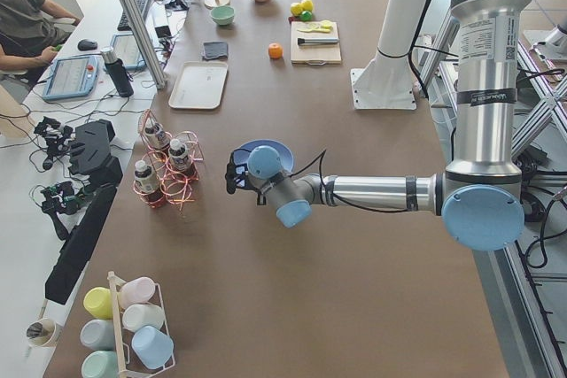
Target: Pick orange to plate
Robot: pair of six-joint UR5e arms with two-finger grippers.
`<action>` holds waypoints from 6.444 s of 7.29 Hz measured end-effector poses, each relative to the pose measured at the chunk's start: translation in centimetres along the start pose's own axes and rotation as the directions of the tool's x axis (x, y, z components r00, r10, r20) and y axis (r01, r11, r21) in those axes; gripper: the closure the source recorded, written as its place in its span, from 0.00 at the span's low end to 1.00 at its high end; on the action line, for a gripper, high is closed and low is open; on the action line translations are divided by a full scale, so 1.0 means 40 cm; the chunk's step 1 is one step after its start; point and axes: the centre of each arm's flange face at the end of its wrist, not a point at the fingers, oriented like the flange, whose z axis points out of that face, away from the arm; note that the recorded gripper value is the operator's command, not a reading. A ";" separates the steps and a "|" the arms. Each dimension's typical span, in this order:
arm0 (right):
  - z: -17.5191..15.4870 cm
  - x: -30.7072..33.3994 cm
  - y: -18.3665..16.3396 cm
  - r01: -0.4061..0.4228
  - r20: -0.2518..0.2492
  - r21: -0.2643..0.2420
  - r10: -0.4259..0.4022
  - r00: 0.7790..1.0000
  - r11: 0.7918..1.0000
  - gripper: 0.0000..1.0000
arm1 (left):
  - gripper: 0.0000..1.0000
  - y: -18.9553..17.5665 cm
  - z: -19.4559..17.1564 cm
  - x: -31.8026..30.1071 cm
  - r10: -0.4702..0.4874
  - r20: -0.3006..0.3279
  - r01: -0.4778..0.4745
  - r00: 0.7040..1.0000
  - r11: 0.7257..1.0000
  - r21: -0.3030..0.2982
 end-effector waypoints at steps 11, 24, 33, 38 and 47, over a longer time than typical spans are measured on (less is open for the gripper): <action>0.337 -0.625 0.112 0.009 0.001 0.004 -0.009 1.000 1.000 0.01 | 1.00 0.424 0.507 0.919 -0.196 -0.071 0.202 0.978 0.977 0.075; 0.227 -1.075 0.149 -0.100 -0.018 0.002 0.100 0.995 0.995 1.00 | 0.05 0.338 0.397 0.774 -0.106 -0.031 0.108 0.994 0.990 0.087; 0.448 -1.250 0.183 -0.103 -0.044 -0.005 0.103 0.994 0.995 0.60 | 0.04 0.284 0.352 0.650 -0.047 0.026 0.045 0.999 0.996 0.078; 0.454 -1.250 0.191 -0.090 -0.044 -0.010 0.089 0.995 0.996 0.00 | 0.04 0.282 0.351 0.658 -0.046 0.021 0.044 0.999 0.996 0.078; -0.104 0.111 -0.205 0.187 -0.083 -0.106 -0.196 0.977 0.977 0.00 | 0.04 -0.105 -0.270 -0.056 0.278 0.178 -0.281 0.944 0.960 -0.008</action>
